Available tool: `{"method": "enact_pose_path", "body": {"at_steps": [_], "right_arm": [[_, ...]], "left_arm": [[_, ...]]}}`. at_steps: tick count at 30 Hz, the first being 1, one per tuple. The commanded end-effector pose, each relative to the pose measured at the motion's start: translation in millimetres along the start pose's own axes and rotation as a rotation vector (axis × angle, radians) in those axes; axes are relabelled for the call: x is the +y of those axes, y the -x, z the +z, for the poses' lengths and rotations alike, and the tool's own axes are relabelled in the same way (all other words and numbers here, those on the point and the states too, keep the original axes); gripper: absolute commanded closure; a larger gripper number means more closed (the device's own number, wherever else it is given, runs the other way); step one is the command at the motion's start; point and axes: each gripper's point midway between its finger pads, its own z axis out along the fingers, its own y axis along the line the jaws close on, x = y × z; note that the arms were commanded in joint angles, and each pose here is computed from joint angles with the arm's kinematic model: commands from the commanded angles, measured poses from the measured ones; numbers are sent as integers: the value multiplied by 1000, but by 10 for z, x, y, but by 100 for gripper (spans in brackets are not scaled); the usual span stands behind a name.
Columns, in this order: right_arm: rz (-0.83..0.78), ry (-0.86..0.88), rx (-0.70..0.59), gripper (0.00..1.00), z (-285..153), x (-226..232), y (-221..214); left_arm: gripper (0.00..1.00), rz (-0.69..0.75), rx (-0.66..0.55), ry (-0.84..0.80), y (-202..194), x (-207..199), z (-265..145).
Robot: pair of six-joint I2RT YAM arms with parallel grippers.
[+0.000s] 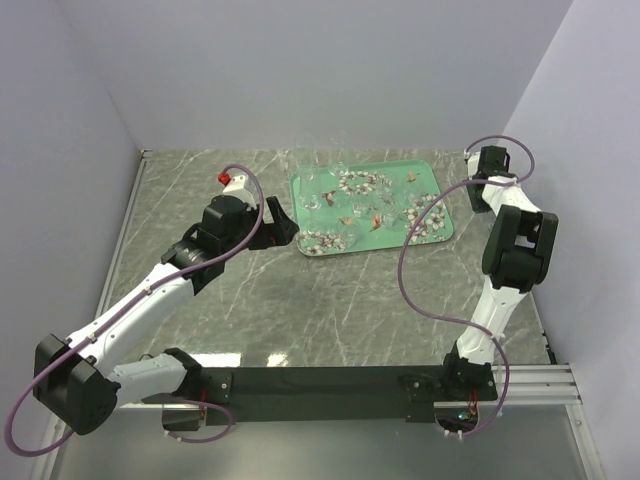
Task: Place the glasses into the tray
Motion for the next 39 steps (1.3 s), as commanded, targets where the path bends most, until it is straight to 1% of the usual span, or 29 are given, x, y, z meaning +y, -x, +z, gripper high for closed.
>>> {"method": "enact_pose_path", "body": {"at_steps": [1, 5, 8, 12, 13, 14, 23, 26, 28, 31, 36, 39], "right_arm": [[31, 23, 14, 90, 30, -39, -12], [19, 54, 1, 96, -2, -12, 9], [12, 83, -51, 100, -115, 11, 90], [-7, 125, -146, 100, -360, 21, 253], [-20, 150, -158, 100, -398, 71, 254], [-40, 186, -200, 100, -494, 109, 324], [-107, 318, -364, 100, -915, 361, 532], [-129, 429, -427, 100, -1091, 594, 600], [-148, 544, -436, 100, -1178, 828, 607], [-170, 634, -438, 100, -1200, 1053, 608], [-243, 689, -464, 100, -1217, 1364, 611], [-294, 682, -463, 100, -1179, 1494, 613]], "left_arm": [[2, -7, -55, -43, 199, -135, -68], [2, -8, -61, -42, 209, -129, -80], [2, -9, -66, -40, 220, -122, -90], [2, -5, -69, -36, 215, -111, -101], [2, -6, -71, -34, 217, -103, -102], [2, -5, -74, -31, 222, -92, -106], [1, -7, -98, -21, 234, -49, -171], [1, -7, -110, -15, 255, -29, -188], [1, -7, -113, -10, 247, -11, -194], [1, -10, -124, -2, 251, 16, -220], [1, -23, -144, 18, 249, 79, -271], [1, -35, -158, 35, 252, 129, -300]]}}
